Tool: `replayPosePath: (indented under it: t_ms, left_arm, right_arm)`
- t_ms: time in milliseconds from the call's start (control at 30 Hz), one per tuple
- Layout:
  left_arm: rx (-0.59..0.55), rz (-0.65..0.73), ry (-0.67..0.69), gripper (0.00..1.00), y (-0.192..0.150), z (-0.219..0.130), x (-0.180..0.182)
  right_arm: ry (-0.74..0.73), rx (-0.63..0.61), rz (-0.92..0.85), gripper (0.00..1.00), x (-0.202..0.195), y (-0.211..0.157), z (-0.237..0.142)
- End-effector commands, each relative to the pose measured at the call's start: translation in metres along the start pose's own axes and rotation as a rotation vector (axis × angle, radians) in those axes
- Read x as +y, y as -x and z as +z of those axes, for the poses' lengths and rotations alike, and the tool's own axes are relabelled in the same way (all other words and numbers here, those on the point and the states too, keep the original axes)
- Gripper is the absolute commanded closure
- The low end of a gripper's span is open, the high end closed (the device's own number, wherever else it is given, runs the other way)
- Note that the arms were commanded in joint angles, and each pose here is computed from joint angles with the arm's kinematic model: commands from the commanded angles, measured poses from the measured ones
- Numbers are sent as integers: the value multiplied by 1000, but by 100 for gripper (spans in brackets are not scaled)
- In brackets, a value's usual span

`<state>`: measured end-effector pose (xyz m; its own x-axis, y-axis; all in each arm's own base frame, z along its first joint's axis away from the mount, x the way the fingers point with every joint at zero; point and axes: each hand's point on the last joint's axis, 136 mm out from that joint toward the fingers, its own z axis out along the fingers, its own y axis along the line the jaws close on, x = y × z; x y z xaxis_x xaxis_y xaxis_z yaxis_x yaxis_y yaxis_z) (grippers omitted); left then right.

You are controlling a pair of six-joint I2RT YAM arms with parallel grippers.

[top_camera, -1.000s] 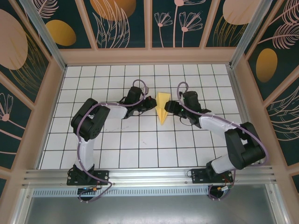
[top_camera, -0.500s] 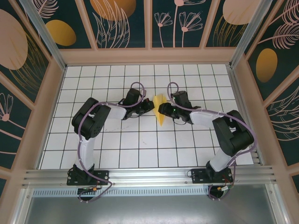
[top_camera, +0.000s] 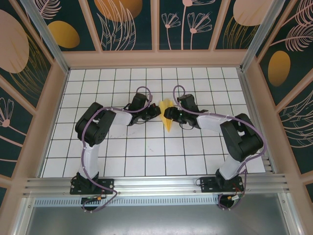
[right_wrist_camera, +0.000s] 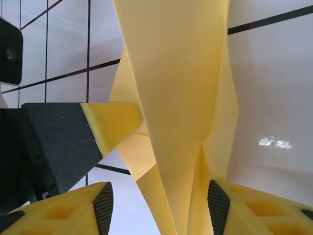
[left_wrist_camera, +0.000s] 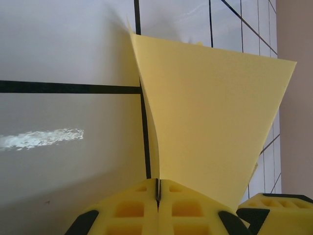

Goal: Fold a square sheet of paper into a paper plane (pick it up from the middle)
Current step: Move the paper plane to the top-center of the table.

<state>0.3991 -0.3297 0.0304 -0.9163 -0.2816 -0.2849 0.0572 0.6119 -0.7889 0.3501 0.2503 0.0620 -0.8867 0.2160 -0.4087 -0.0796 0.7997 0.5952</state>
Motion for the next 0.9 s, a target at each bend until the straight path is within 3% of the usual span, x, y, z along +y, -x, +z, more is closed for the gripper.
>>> replayPosePath:
  t_ms: [0, 267, 767, 867]
  left_arm:
    - [16, -26, 41, 100, -5, 3, 19]
    - [27, -30, 53, 100, -8, 5, 23]
    - [30, -27, 68, 100, -8, 4, 25]
    - [30, -27, 72, 100, -8, 4, 26]
  right_arm:
    - [-21, 16, -3, 44, 0, -2, 7]
    - [-90, 46, -17, 40, -11, -8, 19]
    - [-153, 63, -83, 39, -6, -16, 27]
    - [-181, 53, -81, 43, -8, -15, 26]
